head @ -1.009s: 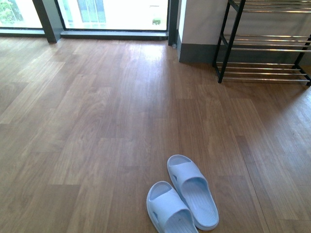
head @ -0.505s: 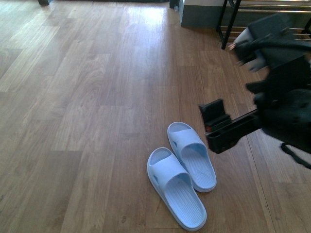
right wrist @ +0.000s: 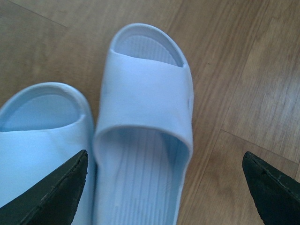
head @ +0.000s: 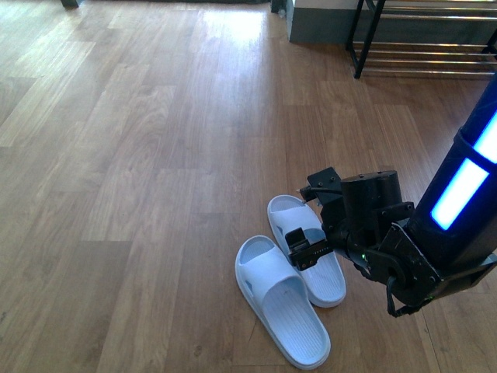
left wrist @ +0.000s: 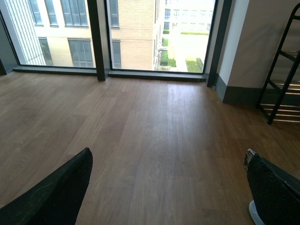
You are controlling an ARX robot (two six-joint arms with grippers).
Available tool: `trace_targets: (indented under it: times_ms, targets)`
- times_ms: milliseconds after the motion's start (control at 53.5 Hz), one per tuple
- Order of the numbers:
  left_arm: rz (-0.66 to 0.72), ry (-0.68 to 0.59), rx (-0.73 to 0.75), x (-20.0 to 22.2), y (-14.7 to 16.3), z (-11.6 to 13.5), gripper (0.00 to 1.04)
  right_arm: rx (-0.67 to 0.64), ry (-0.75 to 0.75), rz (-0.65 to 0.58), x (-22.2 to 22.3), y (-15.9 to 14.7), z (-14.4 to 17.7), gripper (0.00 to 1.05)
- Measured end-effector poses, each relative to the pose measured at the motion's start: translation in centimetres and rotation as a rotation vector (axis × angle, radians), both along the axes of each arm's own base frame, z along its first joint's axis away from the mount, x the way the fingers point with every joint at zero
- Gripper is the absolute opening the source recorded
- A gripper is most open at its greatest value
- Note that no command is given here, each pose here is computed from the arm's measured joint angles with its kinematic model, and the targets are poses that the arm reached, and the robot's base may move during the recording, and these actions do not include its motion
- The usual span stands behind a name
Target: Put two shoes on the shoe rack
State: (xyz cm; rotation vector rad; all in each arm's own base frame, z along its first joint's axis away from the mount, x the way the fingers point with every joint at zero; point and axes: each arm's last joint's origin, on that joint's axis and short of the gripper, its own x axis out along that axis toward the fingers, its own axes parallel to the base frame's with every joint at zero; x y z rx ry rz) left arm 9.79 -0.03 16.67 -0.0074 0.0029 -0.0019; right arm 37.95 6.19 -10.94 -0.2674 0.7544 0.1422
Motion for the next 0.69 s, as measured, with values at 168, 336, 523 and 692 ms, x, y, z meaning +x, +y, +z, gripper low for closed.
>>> trace_targets:
  times_ms: [168, 336, 523, 692]
  targets:
    - [0.0, 0.0, 0.0, 0.0, 0.0, 0.0, 0.95, -0.034, -0.001, 0.001, 2.8, -1.8, -2.3, 0.96]
    - [0.0, 0.0, 0.0, 0.0, 0.0, 0.0, 0.95, -0.001, 0.011, 0.055, 3.5, -1.9, -3.3, 0.96]
    - [0.0, 0.0, 0.0, 0.0, 0.0, 0.0, 0.95, 0.039, 0.018, 0.077, 3.6, -2.1, -3.9, 0.96]
    - [0.0, 0.0, 0.0, 0.0, 0.0, 0.0, 0.95, 0.077, 0.044, 0.133, 2.6, -2.3, -3.3, 0.96]
